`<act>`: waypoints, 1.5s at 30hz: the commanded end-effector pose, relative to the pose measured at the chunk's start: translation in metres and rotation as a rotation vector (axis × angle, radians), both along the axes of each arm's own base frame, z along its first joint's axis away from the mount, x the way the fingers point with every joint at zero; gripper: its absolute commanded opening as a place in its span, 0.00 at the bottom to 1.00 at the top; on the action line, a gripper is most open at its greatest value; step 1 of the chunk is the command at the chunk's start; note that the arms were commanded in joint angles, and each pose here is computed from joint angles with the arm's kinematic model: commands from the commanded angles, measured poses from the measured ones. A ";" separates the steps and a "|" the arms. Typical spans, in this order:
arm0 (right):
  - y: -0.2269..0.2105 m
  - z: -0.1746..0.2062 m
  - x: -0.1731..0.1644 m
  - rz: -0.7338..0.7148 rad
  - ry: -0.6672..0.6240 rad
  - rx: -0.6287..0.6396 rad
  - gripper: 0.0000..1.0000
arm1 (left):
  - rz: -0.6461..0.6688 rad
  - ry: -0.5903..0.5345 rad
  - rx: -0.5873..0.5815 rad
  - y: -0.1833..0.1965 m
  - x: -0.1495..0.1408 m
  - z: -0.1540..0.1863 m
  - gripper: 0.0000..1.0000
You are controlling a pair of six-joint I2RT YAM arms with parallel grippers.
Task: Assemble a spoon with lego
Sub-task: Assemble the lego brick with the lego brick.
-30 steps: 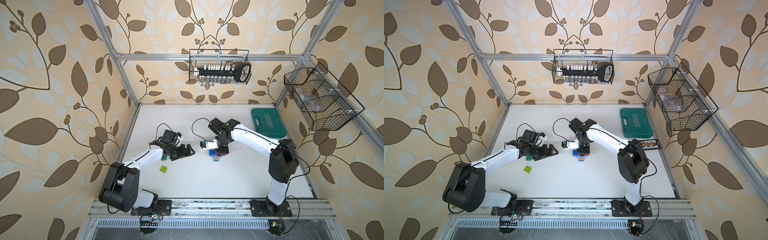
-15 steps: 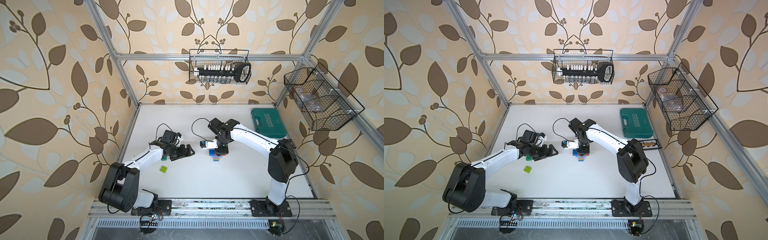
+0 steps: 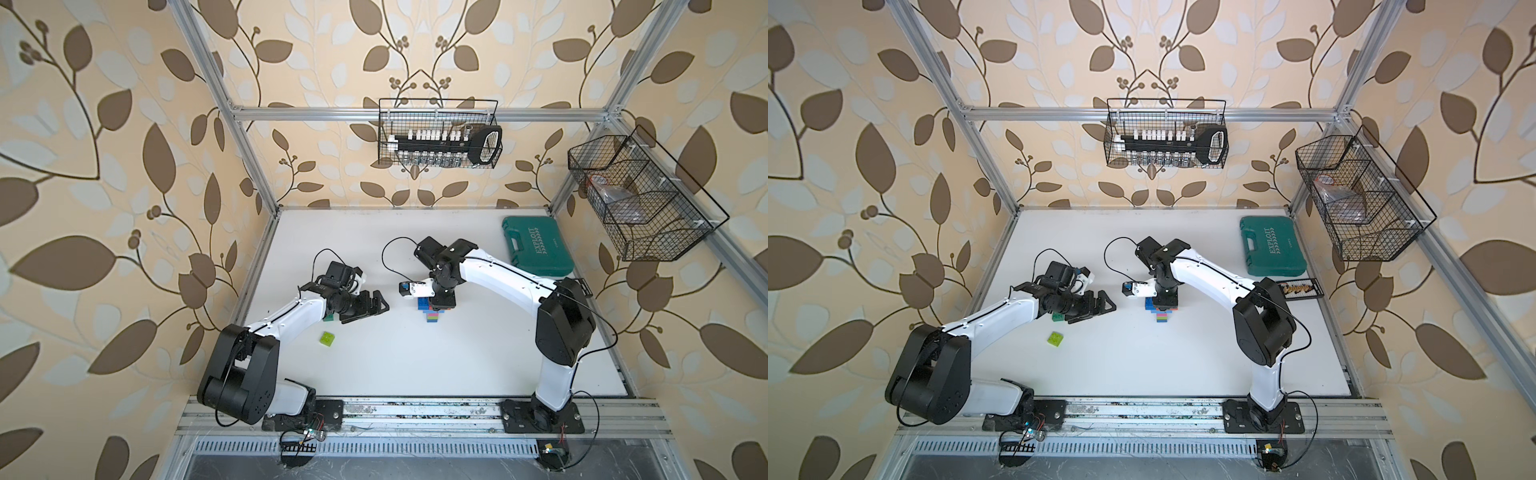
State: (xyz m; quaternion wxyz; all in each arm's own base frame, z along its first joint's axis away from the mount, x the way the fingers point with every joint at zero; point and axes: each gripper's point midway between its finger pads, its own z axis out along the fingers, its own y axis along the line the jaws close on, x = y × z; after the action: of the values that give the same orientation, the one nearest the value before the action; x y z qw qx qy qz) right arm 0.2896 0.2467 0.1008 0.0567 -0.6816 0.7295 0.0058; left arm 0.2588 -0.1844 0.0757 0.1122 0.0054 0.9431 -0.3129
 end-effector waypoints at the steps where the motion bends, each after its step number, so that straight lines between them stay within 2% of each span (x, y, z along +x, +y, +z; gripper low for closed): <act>1: -0.003 0.002 -0.008 -0.013 0.029 -0.020 0.00 | -0.020 -0.028 0.003 -0.001 0.000 0.004 0.99; 13: -0.005 0.008 -0.008 -0.033 0.005 -0.006 0.00 | -0.021 -0.024 0.003 -0.002 0.001 0.004 0.99; 39: -0.012 -0.047 -0.029 -0.068 0.147 -0.042 0.00 | -0.020 -0.025 0.021 0.002 -0.002 0.004 0.99; 45: -0.011 -0.042 -0.026 -0.081 0.135 -0.037 0.00 | -0.020 -0.025 0.024 0.003 -0.003 0.004 0.99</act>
State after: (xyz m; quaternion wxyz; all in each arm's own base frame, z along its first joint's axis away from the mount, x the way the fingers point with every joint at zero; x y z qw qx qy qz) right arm 0.2820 0.2443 0.0937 0.0589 -0.6557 0.7524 0.0212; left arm 0.2555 -0.1827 0.0736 0.1057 0.0066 0.9454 -0.3082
